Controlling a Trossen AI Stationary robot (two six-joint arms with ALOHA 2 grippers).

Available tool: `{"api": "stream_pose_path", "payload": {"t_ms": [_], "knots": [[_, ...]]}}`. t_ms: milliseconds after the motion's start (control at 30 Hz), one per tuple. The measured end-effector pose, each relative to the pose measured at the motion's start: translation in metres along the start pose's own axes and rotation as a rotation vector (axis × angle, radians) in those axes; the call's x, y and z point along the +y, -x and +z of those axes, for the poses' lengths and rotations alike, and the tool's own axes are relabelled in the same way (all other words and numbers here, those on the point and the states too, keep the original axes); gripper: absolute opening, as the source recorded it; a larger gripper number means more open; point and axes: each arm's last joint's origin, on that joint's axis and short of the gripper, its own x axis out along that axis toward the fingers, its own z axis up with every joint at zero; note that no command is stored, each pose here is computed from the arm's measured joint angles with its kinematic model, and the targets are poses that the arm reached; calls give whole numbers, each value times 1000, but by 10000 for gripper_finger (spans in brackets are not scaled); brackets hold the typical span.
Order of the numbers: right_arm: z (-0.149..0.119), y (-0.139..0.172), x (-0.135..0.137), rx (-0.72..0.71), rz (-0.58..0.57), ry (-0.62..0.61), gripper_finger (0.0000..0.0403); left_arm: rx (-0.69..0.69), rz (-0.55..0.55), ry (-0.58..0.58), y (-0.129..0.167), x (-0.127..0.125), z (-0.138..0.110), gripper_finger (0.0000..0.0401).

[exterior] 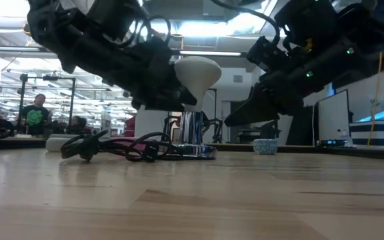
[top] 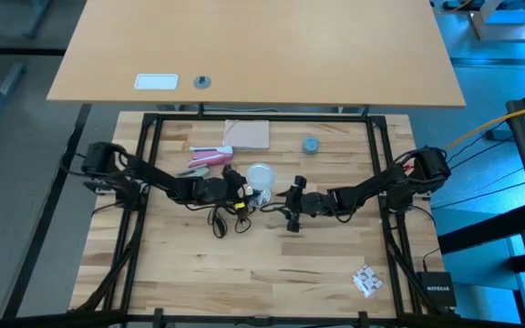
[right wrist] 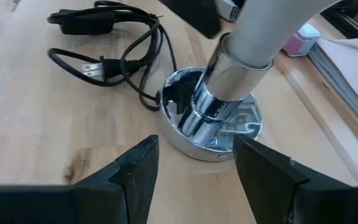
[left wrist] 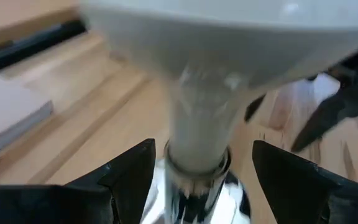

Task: Screw lightbulb
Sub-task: Insert the white lightbulb into the desk lamp

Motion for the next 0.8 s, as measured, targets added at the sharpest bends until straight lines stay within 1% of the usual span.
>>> {"api": "stream_pose_path", "payload": {"t_ms": [100, 233, 367, 533, 667, 800], "knots": [[0, 0, 1, 0, 2, 3, 211, -67, 18, 7, -6, -1, -2, 258], [0, 0, 1, 0, 3, 3, 211, -112, 31, 25, -16, 3, -7, 252], [0, 0, 1, 0, 3, 3, 211, -125, 50, 56, -26, 10, -15, 249], [0, 0, 1, 0, 3, 3, 211, -126, 17, 102, -29, 14, -16, 244], [0, 0, 1, 1, 3, 4, 211, -157, 6, 114, -29, 13, -13, 224], [-1, 0, 1, 6, 3, 19, 211, -199, -16, 130, -27, 10, -8, 190]]}}
